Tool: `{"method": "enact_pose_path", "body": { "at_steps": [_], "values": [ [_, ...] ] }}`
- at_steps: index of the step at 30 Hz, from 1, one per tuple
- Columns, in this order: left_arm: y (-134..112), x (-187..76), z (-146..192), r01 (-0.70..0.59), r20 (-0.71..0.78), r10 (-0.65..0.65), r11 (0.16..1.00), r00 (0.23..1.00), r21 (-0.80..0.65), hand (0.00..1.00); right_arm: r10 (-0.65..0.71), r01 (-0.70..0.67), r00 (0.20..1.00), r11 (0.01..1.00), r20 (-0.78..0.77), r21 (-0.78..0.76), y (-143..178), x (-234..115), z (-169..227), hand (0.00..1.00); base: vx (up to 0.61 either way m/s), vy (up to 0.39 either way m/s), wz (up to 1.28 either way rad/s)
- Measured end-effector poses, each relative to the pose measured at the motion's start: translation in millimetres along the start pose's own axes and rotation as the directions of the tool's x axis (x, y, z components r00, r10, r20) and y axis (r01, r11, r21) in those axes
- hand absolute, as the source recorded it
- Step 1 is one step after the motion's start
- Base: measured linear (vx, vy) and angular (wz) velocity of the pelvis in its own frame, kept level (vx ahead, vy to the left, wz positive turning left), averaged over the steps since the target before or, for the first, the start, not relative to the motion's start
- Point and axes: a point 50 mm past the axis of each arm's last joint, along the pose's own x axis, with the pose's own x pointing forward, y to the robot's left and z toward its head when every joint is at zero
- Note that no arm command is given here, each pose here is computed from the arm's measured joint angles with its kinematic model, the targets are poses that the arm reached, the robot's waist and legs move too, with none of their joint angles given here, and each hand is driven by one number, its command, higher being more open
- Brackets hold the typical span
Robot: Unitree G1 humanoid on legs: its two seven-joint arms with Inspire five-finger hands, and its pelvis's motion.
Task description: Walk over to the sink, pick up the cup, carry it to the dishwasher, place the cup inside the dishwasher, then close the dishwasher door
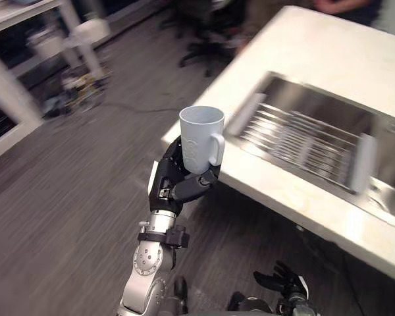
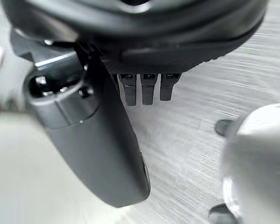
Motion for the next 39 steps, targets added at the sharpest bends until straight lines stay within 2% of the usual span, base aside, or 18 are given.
{"method": "enact_pose_path", "body": {
  "at_steps": [4, 8, 13, 18, 21, 26, 27, 28, 34, 39],
  "values": [
    [20.0, -7.5, -0.3, -0.084, -0.016, 0.084, 0.996, 0.996, 0.001, 0.3, -0.026, 0.03, 0.997, 0.998, 0.072, -0.059, -10.4, 8.5, 25.7, 0.9, 0.05, 0.132, 1.81],
    [27.2, -18.4, -7.7, -0.123, -0.071, 0.122, 0.992, 0.99, -0.006, 0.3, -0.003, 0.012, 0.995, 0.997, 0.103, -0.083, -1.5, 14.3, 41.8, 0.9, 0.08, 0.188, 1.3],
    [30.6, -22.0, -16.1, -0.106, -0.126, 0.108, 0.994, 0.986, 0.026, 0.3, 0.099, -0.092, 0.991, 0.992, 0.086, -0.081, 29.3, 7.9, 31.7, 0.9, 0.22, 0.131, 1.58],
    [25.0, -21.7, -23.9, -0.077, -0.162, 0.078, 0.997, 0.984, 0.011, 0.3, 0.095, -0.09, 0.991, 0.994, 0.092, -0.056, 24.5, -6.7, 17.4, 0.9, 0.24, -0.022, 1.54],
    [28.7, -25.1, -13.0, -0.077, -0.125, 0.08, 0.997, 0.989, 0.028, 0.3, 0.129, -0.124, 0.984, 0.991, 0.125, -0.05, 36.3, -12.3, 22.2, 0.9, 0.18, -0.073, 0.22],
    [23.7, -25.3, -17.5, -0.048, -0.134, 0.048, 0.999, 0.99, 0.002, 0.3, 0.156, -0.139, 0.96, 0.986, 0.232, -0.09, 44.0, -9.6, 50.4, 0.9, 0.21, -0.102, -0.27],
    [23.1, -26.3, -21.7, -0.043, -0.153, 0.043, 0.999, 0.987, 0.001, 0.3, 0.154, -0.134, 0.961, 0.986, 0.23, -0.1, 42.3, -9.2, 49.9, 0.9, 0.12, -0.063, -0.11],
    [16.3, -27.5, -39.2, 0.031, -0.241, -0.031, 1.0, 0.97, -0.002, 0.3, 0.103, -0.083, 0.991, 0.975, 0.089, -0.206, 17.5, -7.9, 13.2, 0.9, 0.08, -0.039, -0.05],
    [17.8, -27.0, -38.6, 0.023, -0.237, -0.022, 1.0, 0.971, 0.0, 0.3, 0.102, -0.084, 0.992, 0.975, 0.08, -0.206, 17.1, -7.6, 11.2, 0.9, 0.0, -0.001, -0.05],
    [26.7, -28.9, -45.9, -0.023, -0.265, 0.027, 1.0, 0.964, 0.017, 0.3, 0.076, -0.08, 0.997, 0.974, -0.026, -0.211, 11.6, -8.6, -13.5, 0.9, 0.0, -0.025, -0.02]
  ]
}}
